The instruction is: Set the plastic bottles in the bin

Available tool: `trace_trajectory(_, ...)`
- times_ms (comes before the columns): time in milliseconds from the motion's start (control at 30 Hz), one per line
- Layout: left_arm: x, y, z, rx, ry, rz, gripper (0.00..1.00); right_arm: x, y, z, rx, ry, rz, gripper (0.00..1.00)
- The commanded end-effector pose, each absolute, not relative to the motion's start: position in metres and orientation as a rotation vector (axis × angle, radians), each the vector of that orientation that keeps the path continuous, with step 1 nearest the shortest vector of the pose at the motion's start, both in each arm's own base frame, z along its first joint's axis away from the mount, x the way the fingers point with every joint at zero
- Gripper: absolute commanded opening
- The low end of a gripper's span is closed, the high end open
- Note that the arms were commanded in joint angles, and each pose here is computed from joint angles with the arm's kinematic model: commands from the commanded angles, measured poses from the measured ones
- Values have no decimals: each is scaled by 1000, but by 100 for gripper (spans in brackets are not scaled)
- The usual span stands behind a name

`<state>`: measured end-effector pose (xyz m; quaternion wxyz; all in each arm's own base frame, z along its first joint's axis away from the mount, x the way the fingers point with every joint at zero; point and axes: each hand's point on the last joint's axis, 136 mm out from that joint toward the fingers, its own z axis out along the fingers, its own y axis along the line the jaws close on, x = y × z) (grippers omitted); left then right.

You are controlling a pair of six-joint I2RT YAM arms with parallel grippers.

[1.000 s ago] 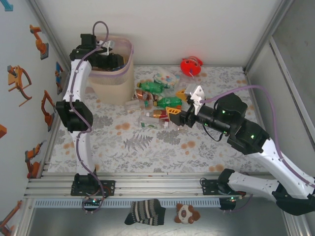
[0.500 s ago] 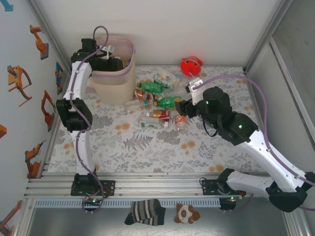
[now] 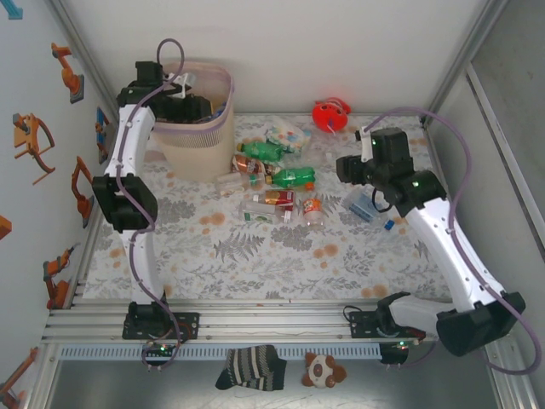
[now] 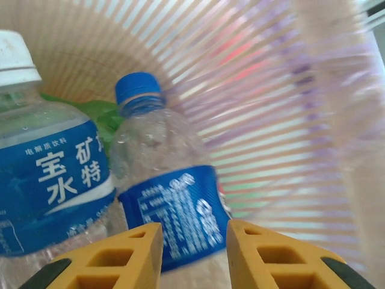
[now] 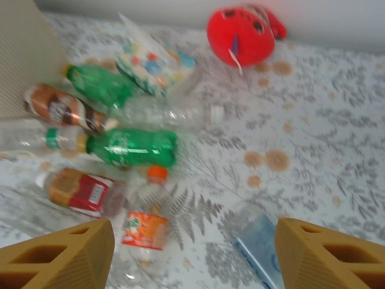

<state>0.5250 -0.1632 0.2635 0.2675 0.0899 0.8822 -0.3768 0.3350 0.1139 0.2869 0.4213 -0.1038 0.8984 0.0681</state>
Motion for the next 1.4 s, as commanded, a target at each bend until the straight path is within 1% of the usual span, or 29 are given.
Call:
trace_trajectory(0,505,-157,306,261,2320,-1003,33,338,105,263,-330,2346,114,70)
trace_trajectory(133,496,-157,319,277,2287,-993,36,346,90,228,-403,2489,-59,70)
trace_trajectory(233,489,-156,327,284,2271,-984,36,348,78,207,-428,2599,-162,75)
trace_trajectory(333,481,-155,333,282,2254,-980,37,351,67,186,-476,2672,-268,75)
trace_trajectory(567,459,-155,348,242,2169,-999,37,354,65,139,-526,2814,-249,77)
trace_trajectory(733,437,-154,361,219,2083,-1015,37,361,62,110,-563,2898,-292,82)
trace_trajectory(900,414,-153,369,200,2025,-1036,37,369,61,92,-582,2939,-323,85)
trace_trajectory(933,410,-153,370,200,2021,-1035,37,371,57,89,-584,2942,-352,88)
trace_trajectory(1000,402,-152,373,202,2013,-1028,38,375,51,84,-599,2948,-388,91)
trace_trajectory(1133,392,-150,383,212,1995,-1013,39,379,51,71,-634,2977,-359,90)
trace_trajectory(1367,381,-150,400,221,1946,-1015,39,380,62,49,-656,3032,-230,82)
